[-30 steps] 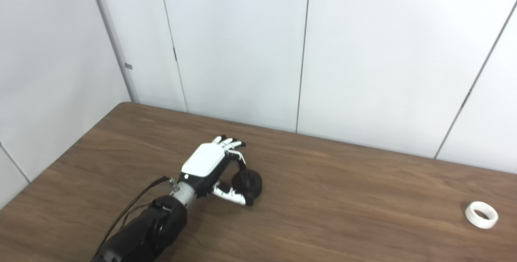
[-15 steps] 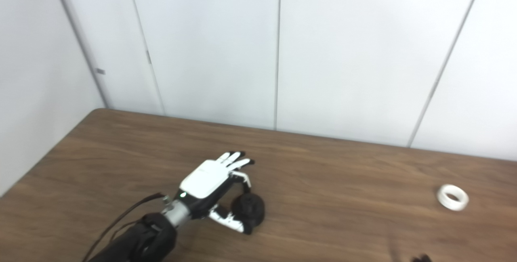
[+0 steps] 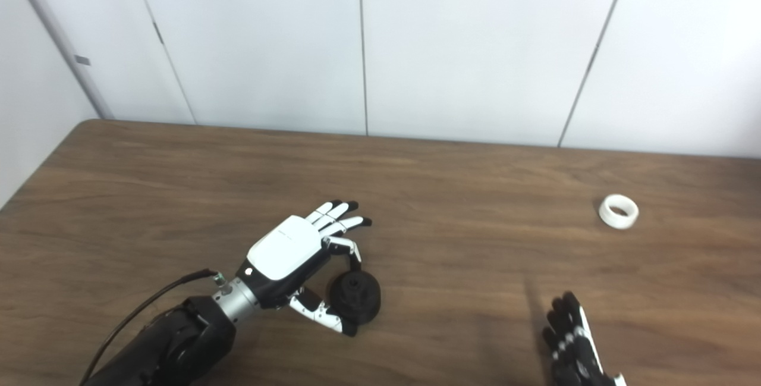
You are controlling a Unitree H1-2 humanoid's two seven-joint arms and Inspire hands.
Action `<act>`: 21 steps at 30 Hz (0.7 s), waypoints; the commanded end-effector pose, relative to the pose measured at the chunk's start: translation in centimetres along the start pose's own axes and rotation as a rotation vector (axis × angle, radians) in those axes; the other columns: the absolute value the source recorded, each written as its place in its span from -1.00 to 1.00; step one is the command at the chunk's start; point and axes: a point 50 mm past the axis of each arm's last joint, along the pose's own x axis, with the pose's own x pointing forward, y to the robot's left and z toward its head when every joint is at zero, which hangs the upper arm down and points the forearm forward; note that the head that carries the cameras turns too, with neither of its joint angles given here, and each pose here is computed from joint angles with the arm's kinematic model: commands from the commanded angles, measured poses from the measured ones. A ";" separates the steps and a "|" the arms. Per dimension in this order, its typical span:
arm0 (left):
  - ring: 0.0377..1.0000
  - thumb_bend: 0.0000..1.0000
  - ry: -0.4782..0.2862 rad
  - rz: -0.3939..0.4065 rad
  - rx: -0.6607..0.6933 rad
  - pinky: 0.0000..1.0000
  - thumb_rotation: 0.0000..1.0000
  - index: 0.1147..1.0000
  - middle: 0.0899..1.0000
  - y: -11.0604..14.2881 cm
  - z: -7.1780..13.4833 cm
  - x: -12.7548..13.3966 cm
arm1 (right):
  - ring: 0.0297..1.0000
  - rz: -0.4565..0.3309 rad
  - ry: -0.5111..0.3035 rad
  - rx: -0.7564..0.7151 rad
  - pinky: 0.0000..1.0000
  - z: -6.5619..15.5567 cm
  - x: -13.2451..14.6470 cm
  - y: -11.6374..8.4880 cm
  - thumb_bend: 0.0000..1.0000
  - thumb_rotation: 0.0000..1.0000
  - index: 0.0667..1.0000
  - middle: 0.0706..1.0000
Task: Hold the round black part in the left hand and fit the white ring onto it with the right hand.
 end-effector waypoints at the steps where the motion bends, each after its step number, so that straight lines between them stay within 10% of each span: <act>1: 1.00 0.04 -0.032 -0.059 0.023 1.00 -0.90 -0.18 0.81 -0.7 0.4 -0.9 | 1.00 -0.021 -0.051 0.063 1.00 0.9 0.2 1.7 0.47 0.51 1.00 1.00; 21: 0.95 0.04 -0.064 -0.043 -0.023 1.00 -0.90 -0.18 0.81 -1.6 0.0 -1.1 | 1.00 -0.039 -0.072 0.043 0.97 1.1 0.9 2.5 0.48 0.51 0.97 1.00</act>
